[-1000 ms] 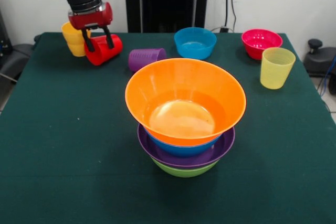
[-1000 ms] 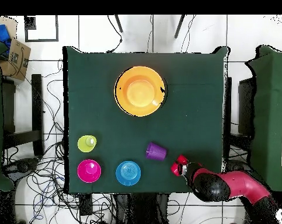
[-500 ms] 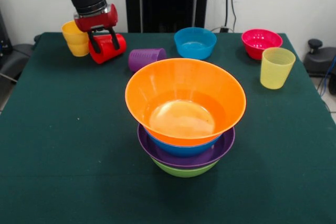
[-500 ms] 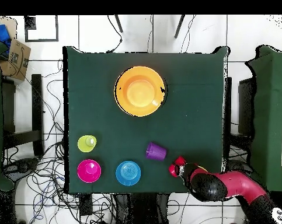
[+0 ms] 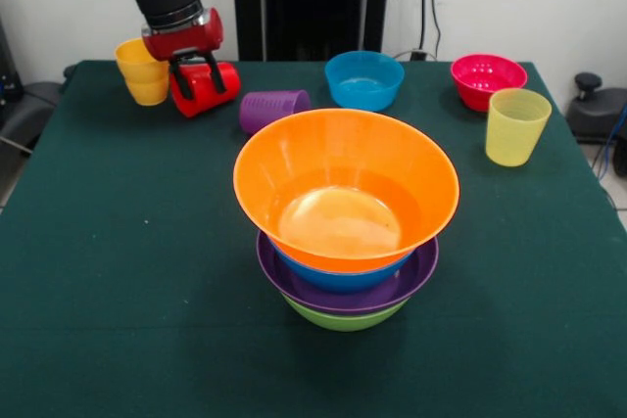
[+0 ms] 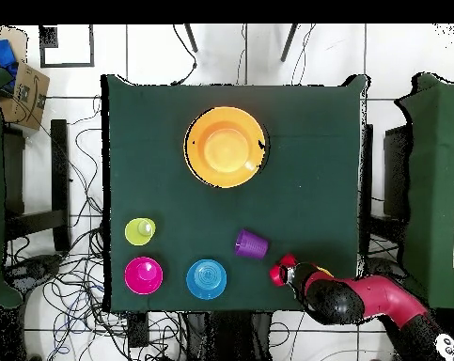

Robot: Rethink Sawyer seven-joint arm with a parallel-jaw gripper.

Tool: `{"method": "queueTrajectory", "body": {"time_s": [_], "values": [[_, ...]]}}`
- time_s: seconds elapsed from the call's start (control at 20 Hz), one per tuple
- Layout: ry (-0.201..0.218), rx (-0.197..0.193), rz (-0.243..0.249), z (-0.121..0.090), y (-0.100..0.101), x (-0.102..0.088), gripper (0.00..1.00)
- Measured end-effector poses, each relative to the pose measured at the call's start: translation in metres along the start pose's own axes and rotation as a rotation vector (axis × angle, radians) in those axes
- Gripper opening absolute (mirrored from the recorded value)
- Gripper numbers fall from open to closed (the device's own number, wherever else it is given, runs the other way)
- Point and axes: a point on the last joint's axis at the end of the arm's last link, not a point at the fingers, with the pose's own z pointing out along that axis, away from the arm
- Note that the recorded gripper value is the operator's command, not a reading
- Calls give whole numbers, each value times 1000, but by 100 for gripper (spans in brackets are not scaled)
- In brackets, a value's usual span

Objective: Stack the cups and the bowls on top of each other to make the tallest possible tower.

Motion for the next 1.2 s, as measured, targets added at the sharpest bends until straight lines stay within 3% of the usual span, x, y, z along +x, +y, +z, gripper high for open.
{"method": "queueTrajectory", "body": {"time_s": [0.8, 1.1, 1.2], "values": [[11, -1, -16, -4, 9, 0, 0], [37, 10, -5, -25, 17, -2, 0], [54, 13, 14, -45, 24, -5, 0]]}}
